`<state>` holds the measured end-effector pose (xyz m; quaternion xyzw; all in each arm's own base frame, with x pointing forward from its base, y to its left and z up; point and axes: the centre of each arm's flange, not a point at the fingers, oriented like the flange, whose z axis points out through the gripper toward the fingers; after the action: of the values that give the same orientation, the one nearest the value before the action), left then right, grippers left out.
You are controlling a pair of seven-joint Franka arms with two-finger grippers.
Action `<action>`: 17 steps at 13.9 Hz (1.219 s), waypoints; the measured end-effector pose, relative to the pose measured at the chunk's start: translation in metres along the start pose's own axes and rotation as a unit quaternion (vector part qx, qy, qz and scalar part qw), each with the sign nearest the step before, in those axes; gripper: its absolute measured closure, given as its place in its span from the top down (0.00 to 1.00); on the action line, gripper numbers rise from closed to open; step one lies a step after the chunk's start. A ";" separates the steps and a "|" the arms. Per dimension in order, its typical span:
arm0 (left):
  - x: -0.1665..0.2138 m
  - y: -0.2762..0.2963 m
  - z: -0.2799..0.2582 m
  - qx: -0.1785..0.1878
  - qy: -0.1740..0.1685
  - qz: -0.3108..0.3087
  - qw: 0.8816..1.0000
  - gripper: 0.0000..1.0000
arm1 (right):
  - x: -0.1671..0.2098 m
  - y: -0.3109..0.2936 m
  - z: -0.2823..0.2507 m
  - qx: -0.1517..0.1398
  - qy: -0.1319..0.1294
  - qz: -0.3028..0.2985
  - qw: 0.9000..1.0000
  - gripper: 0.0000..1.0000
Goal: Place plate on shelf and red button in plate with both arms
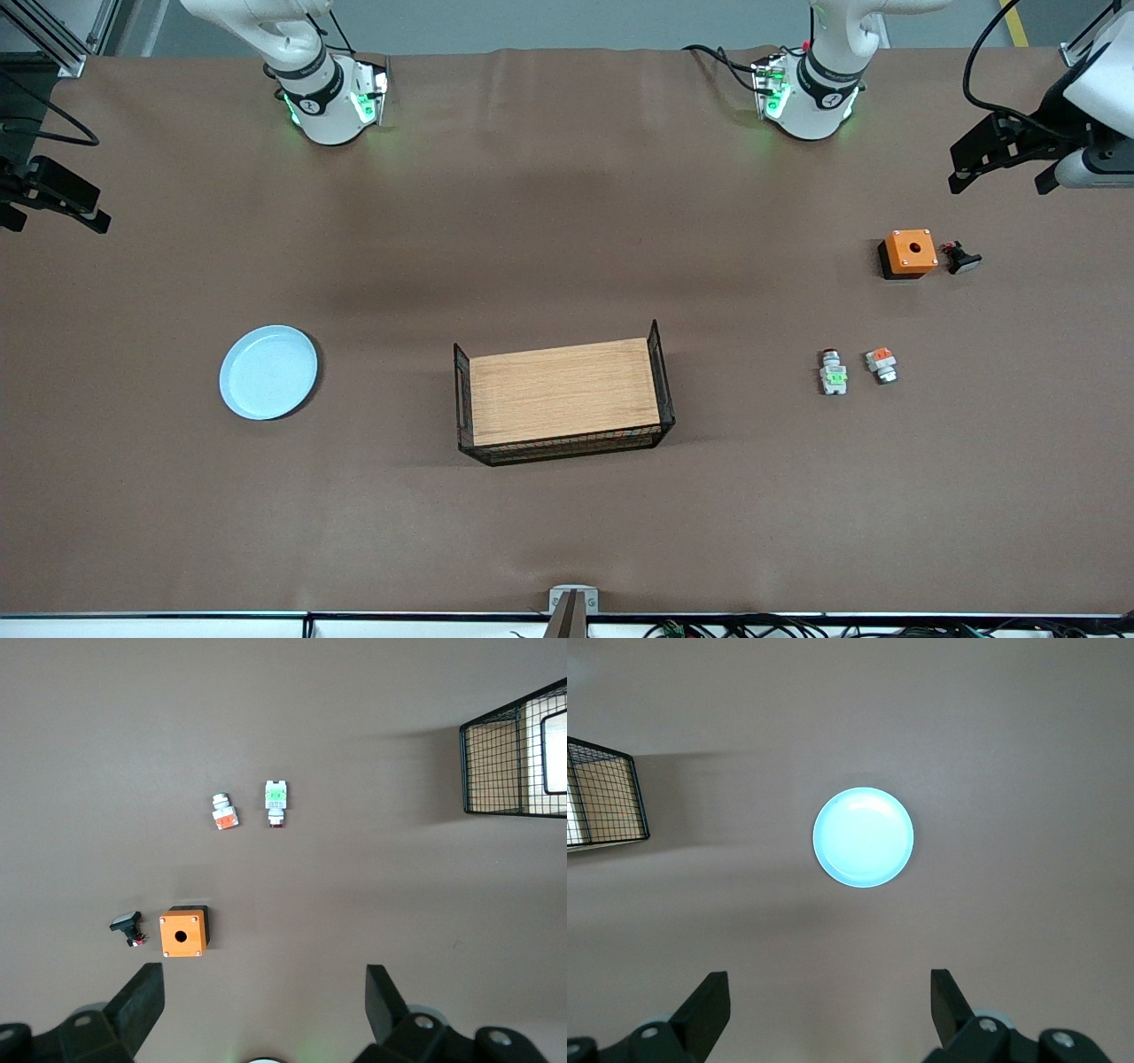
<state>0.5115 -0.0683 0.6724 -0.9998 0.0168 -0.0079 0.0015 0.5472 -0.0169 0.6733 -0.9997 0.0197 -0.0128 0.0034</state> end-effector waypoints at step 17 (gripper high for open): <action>0.012 0.016 0.034 -0.017 -0.037 -0.054 0.998 1.00 | 0.011 0.118 0.044 -0.018 -0.041 0.030 0.999 1.00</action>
<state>0.5237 -0.0843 0.6385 -0.9987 -0.0374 0.0296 -0.0153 0.5551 -0.1352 0.6288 -0.9983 0.0494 0.0285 -0.0137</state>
